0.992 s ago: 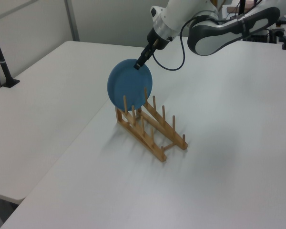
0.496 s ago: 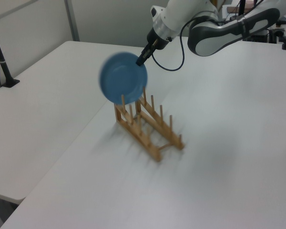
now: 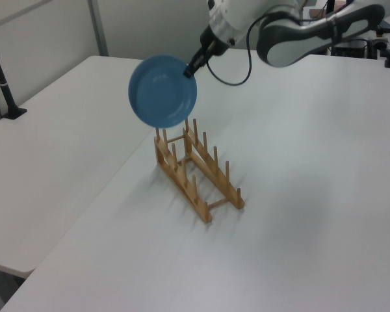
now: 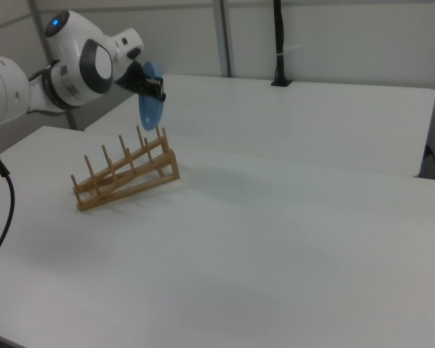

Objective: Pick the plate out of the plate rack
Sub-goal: 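Carry the blue plate away from the rack, tilting it flat, then lower the blue plate flat onto the table beside the rack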

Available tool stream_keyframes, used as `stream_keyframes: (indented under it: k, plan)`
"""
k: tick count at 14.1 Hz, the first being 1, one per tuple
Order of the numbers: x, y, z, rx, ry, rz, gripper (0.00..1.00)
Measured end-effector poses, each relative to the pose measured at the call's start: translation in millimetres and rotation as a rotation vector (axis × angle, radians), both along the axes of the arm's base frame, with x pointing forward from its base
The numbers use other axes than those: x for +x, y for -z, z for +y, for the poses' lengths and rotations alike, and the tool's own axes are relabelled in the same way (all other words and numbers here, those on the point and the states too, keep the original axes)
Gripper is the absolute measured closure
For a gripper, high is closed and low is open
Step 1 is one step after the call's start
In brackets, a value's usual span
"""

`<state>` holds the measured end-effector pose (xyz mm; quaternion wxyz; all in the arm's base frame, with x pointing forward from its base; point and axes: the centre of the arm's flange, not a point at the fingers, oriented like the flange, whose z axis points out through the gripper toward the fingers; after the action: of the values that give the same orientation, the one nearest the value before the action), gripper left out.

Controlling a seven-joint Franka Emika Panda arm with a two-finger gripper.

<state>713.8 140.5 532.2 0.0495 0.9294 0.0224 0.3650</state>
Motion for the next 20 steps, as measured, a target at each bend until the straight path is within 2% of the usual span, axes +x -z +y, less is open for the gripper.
stream_keyframes:
  k: [3, 5, 8, 11, 13, 15, 18, 20]
  plan:
    - [-12, -40, -17, 0.004, 0.040, -0.021, 0.93]
    - [-19, -45, -37, 0.005, 0.095, 0.062, 0.93]
    - [-34, -48, -63, 0.019, 0.100, 0.240, 0.93]
    - [-59, -55, -110, 0.005, 0.038, 0.446, 0.93]
    - [-80, -55, -157, -0.005, -0.047, 0.606, 0.93]
    - [-98, -47, -211, 0.004, -0.134, 0.727, 0.93]
    - [-120, -23, -288, 0.049, -0.195, 0.837, 0.93]
    - [-129, 8, -329, 0.105, -0.196, 0.879, 0.93]
